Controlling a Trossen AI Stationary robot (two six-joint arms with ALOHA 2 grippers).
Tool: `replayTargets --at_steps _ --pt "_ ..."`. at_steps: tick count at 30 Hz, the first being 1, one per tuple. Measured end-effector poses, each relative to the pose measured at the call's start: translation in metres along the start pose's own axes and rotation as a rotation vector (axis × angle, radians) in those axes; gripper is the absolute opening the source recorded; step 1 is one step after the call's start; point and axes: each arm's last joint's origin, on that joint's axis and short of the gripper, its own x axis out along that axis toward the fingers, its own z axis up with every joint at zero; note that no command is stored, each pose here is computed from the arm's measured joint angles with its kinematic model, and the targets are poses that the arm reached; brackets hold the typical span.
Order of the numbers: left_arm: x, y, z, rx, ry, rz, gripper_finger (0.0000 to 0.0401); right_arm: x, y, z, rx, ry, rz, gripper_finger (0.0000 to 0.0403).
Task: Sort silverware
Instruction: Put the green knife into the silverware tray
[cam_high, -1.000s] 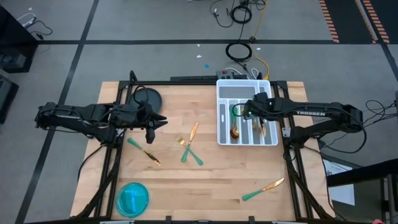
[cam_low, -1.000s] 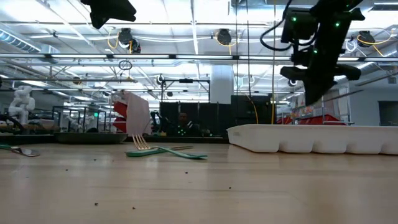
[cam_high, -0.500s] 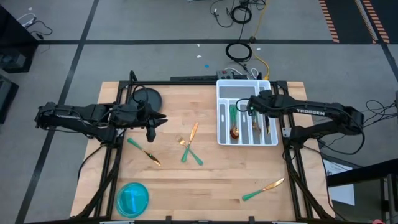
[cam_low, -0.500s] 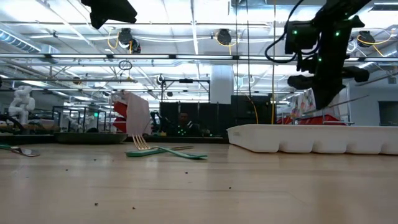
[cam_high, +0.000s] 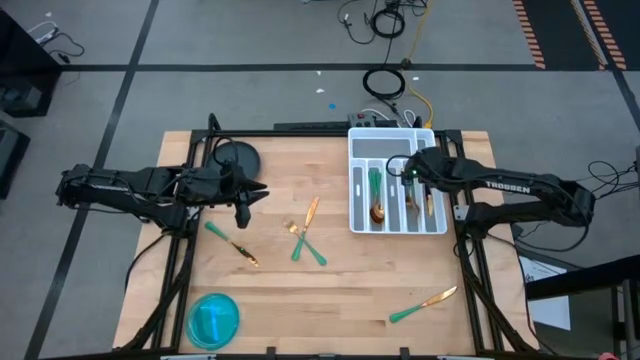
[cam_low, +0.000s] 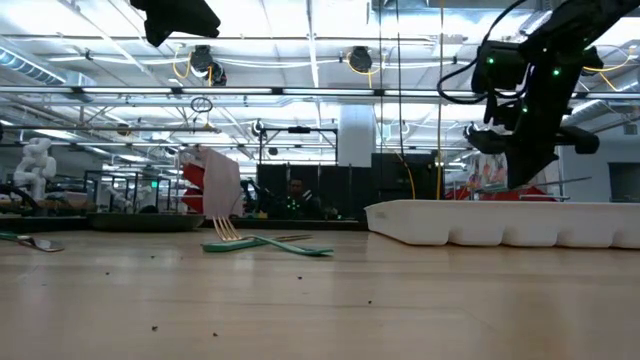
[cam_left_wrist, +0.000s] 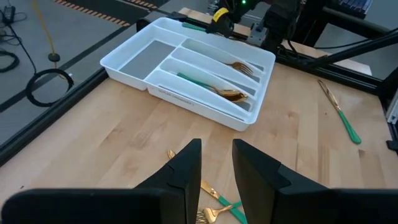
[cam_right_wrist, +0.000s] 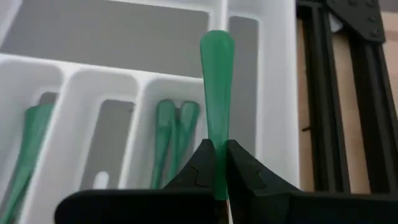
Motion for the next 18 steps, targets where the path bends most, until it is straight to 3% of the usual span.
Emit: replayTargets --at_steps 5,18 --pt "0.0 0.001 0.0 0.0 -0.01 0.028 0.0097 0.009 -0.007 -0.003 0.06 -0.002 0.015 0.0" --pt "0.0 0.002 0.001 -0.001 -0.017 0.052 0.0097 0.031 -0.019 -0.014 0.081 0.015 0.008 0.0"
